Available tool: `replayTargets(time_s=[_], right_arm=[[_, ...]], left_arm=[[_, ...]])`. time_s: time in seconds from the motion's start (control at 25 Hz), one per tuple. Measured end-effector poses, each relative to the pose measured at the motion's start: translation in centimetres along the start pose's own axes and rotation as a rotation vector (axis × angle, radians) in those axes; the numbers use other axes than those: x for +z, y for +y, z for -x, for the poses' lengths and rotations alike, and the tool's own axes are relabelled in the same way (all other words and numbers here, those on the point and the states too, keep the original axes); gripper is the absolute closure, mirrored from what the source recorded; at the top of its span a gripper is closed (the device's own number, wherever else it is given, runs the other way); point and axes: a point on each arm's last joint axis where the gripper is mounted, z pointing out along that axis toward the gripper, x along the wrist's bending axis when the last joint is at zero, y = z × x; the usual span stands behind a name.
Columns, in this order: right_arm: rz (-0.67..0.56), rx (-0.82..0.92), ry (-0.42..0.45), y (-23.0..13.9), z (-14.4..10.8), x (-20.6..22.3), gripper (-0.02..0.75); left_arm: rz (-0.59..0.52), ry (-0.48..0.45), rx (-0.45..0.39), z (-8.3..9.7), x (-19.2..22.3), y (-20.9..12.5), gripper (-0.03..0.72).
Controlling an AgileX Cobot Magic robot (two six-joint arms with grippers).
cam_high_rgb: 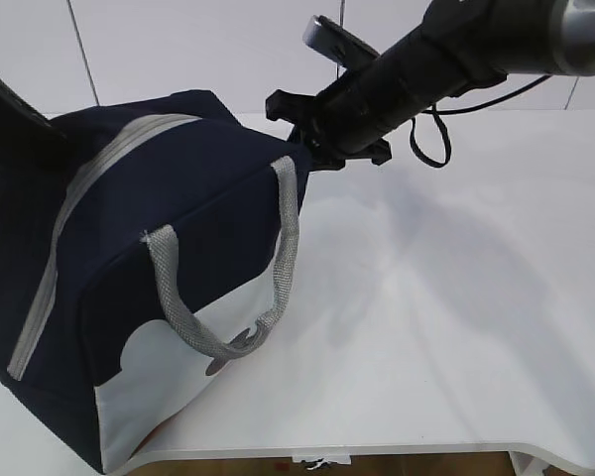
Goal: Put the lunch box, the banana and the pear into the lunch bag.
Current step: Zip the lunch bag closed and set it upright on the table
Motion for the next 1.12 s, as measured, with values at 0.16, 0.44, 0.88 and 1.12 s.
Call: replayTargets(time_s=[0.16, 0.44, 0.88, 1.12], right_arm=[[-0.001, -0.005, 0.003, 0.1, -0.1, -0.1, 0.748], [-0.014, -0.007, 0.006, 0.0, -0.2, -0.1, 0.748], [-0.023, -0.036, 0.009, -0.1, -0.2, -0.1, 0.470], [-0.025, -0.046, 0.009, -0.1, -0.2, -0.1, 0.338]], left_arm=[[-0.010, -0.005, -0.011, -0.3, 0.8, 0.0, 0.678], [-0.028, -0.017, -0.027, -0.8, 2.1, 0.0, 0.678], [-0.026, -0.019, -0.030, -0.8, 2.1, 0.0, 0.676], [-0.019, -0.028, -0.039, -0.7, 2.1, 0.1, 0.672]])
